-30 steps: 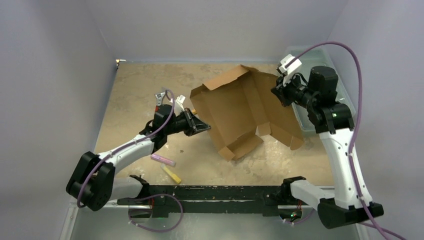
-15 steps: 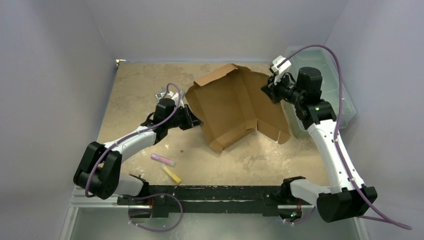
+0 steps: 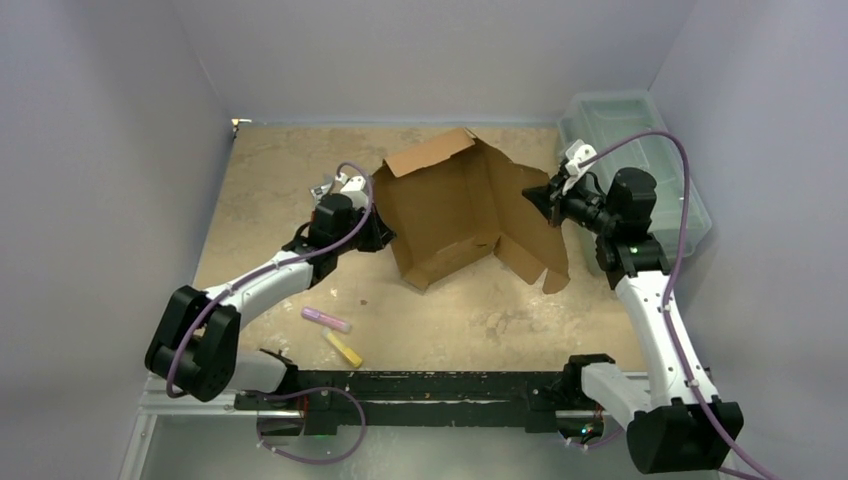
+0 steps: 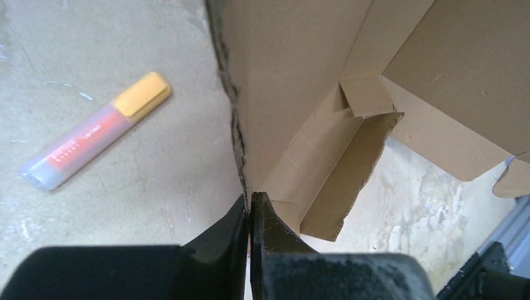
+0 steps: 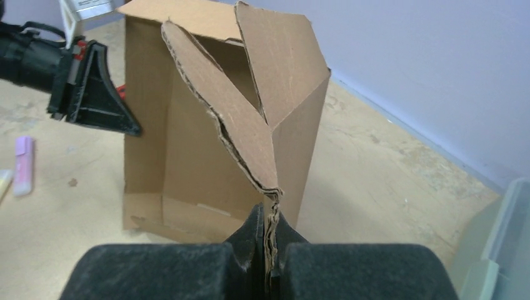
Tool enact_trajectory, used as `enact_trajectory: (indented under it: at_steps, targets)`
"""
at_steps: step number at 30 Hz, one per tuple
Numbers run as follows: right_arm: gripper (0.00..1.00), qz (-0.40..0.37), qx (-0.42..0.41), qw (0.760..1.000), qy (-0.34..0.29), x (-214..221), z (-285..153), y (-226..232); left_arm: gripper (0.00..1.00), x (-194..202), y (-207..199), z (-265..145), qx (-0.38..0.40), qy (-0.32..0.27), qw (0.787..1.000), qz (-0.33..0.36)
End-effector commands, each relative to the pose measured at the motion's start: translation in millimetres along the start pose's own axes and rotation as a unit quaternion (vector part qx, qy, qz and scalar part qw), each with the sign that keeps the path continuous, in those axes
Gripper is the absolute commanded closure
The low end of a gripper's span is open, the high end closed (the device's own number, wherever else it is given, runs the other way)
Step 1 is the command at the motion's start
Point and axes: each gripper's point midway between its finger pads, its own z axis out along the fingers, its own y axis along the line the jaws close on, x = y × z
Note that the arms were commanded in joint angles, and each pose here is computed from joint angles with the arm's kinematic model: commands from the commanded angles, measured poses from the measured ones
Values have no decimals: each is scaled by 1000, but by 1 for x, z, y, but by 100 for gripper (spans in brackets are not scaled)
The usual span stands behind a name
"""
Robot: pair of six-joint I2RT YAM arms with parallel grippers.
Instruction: Fold the paper box
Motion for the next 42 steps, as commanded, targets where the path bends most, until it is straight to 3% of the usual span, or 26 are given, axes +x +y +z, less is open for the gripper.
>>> enact_trajectory:
  at_steps: [1, 4, 13, 19, 23, 26, 31, 35, 42]
  targets:
    - [100, -4, -83, 996, -41, -10, 1, 26, 100, -43, -8, -8, -12, -71, 996, 52]
    - [100, -2, -92, 995, -41, -5, 0, 28, 100, -46, -9, -11, -14, -78, 995, 56]
    - [100, -15, -55, 998, -22, 19, -7, 11, 77, -59, -21, -24, 5, -96, 995, 32]
    - [100, -18, -27, 999, -20, 25, -6, 0, 54, -71, -26, -50, 24, -108, 994, -3]
    - [100, -15, -7, 1000, -23, 23, -7, -6, 36, -82, -32, -79, 27, -124, 992, 7]
    - [100, -12, 1, 1000, -25, 22, -7, -9, 29, -80, -33, -100, 18, -113, 993, 24]
    - [100, -12, 3, 1000, -28, 22, -9, -9, 26, -106, -49, -141, 10, -132, 988, 77]
    - [100, -10, -2, 1000, -29, 23, -8, -8, 24, -137, -83, -167, 51, -151, 980, 120]
    - [100, -7, -2, 1000, -28, 24, -8, -8, 27, -165, -96, -173, 42, -142, 978, 150]
